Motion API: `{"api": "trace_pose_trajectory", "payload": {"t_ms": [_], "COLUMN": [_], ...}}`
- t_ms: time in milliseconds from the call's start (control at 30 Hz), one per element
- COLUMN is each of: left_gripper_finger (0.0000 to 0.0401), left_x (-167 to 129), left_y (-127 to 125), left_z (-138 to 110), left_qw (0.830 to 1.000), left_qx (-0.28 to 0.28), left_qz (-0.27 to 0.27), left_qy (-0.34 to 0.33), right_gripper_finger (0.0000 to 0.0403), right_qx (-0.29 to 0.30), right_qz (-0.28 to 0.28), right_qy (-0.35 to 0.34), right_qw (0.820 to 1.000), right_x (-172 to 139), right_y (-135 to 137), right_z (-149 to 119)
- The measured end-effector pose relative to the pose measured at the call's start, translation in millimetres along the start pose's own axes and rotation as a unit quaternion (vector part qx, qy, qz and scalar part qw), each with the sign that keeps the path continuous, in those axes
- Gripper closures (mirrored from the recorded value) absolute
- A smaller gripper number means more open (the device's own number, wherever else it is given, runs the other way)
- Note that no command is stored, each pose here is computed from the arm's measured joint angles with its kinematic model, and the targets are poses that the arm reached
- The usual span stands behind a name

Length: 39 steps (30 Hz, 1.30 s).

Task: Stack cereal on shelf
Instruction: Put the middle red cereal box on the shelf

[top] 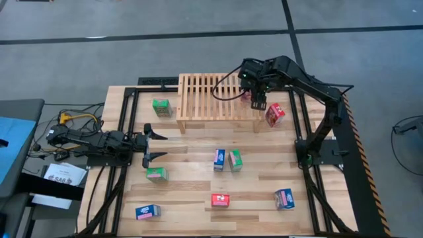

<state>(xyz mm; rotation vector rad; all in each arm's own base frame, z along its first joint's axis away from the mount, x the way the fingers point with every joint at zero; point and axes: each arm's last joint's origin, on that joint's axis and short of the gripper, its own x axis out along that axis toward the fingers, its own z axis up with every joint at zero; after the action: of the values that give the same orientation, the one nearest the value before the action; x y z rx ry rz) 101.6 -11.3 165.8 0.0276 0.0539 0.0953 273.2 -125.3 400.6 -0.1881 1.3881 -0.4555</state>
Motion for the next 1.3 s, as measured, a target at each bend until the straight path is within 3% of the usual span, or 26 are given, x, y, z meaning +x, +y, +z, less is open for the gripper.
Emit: {"api": "trace_pose_trajectory", "payload": {"t_ms": [267, 667, 1100, 1300], "left_gripper_finger": [0.0103, 0.0103, 0.0103, 0.0103], "left_x": [0.0, 0.0, 0.0, 0.0], "left_y": [0.0, 0.0, 0.0, 0.0], "left_z": [-0.1, 0.0, 0.0, 0.0], "left_qw": [1.0, 1.0, 1.0, 1.0], "left_qx": [0.0, 0.0, 0.0, 0.0], "left_qz": [0.0, 0.0, 0.0, 0.0], "left_qy": [0.0, 0.0, 0.0, 0.0], "right_gripper_finger": [0.0109, 0.0109, 0.0109, 0.0109], "right_qx": [-0.003, 0.031, 0.119, 0.156], "right_qz": [-0.01, -0.039, -0.003, -0.005], "right_qy": [0.002, -0.057, -0.16, -0.173], "right_qw": [1.0, 0.997, 0.98, 0.972], "right_x": [-0.9, -33.3, -89.4, -77.5], "right_y": [-4.3, -17.4, 19.5, 39.5], "right_z": [-2.0, -4.3, -26.9, -37.5]}}
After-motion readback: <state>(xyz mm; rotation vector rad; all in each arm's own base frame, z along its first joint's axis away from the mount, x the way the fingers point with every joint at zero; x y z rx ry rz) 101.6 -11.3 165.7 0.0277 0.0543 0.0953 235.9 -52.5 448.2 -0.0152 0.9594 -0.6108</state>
